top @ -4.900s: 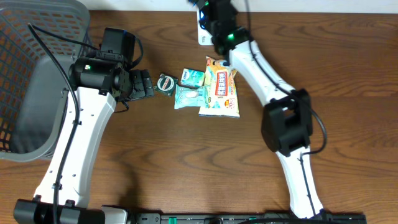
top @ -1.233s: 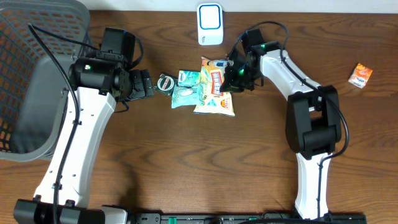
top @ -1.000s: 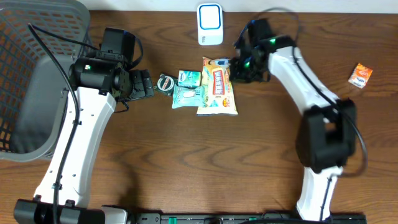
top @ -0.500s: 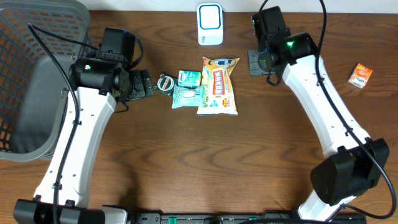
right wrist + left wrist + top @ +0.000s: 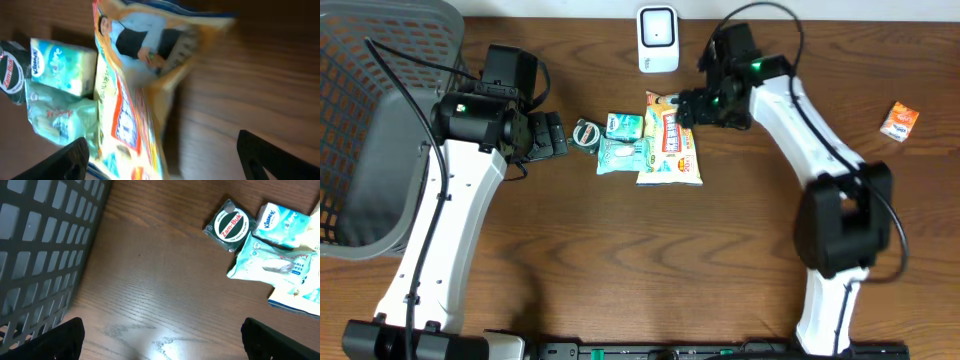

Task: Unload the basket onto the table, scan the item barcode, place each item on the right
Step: 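Lift the yellow bag up in front of the scanner, then carry the yellow bag rightward and drop it on the table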

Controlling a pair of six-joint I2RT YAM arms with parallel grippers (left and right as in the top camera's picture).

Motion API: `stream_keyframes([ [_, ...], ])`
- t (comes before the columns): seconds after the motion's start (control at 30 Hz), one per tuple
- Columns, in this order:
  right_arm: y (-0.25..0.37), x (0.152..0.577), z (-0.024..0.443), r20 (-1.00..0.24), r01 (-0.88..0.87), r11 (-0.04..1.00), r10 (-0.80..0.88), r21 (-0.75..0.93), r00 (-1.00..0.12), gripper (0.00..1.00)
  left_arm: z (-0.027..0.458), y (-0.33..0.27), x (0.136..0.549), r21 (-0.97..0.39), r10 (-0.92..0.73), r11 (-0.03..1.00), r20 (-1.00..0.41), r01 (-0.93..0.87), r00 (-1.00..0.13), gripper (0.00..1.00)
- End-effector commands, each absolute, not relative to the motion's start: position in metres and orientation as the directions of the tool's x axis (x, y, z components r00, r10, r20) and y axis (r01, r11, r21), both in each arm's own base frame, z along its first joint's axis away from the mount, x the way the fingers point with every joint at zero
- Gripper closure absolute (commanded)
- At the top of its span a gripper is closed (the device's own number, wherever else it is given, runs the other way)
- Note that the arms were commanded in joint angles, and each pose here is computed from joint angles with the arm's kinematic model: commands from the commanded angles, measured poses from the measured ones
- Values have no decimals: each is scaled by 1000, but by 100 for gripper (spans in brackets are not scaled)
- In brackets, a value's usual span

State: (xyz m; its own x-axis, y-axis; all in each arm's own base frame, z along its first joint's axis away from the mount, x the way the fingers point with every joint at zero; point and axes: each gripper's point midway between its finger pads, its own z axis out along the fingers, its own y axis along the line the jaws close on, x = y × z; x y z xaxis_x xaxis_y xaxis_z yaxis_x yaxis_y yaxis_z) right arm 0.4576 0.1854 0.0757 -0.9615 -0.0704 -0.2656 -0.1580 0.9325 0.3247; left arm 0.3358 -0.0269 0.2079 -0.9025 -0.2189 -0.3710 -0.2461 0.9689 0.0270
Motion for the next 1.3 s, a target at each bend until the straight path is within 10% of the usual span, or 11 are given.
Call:
stream_keyframes([
  [0.0, 210, 453, 53, -187, -164, 845, -77, 510, -979, 11, 208, -23, 335, 40, -225, 965, -376, -258, -899, 2],
  [0.2, 222, 455, 21, -138, -148, 784, -80, 603, -987, 27, 208, -23, 335, 40, -225, 965, -376, -258, -899, 1],
  [0.4, 236, 459, 21, -154, -170, 725, -89, 667, -984, 99, 208, -23, 335, 40, -225, 965, -376, -258, -899, 1],
  [0.77, 222, 481, 82, -270, -195, 713, -9, 673, -963, 99, 208, -23, 335, 40, -225, 965, -376, -258, -899, 2],
  [1.27, 136, 459, 195, -536, -122, 991, -72, 59, -841, 98, 208, -23, 335, 40, -225, 965, -376, -258, -899, 1],
])
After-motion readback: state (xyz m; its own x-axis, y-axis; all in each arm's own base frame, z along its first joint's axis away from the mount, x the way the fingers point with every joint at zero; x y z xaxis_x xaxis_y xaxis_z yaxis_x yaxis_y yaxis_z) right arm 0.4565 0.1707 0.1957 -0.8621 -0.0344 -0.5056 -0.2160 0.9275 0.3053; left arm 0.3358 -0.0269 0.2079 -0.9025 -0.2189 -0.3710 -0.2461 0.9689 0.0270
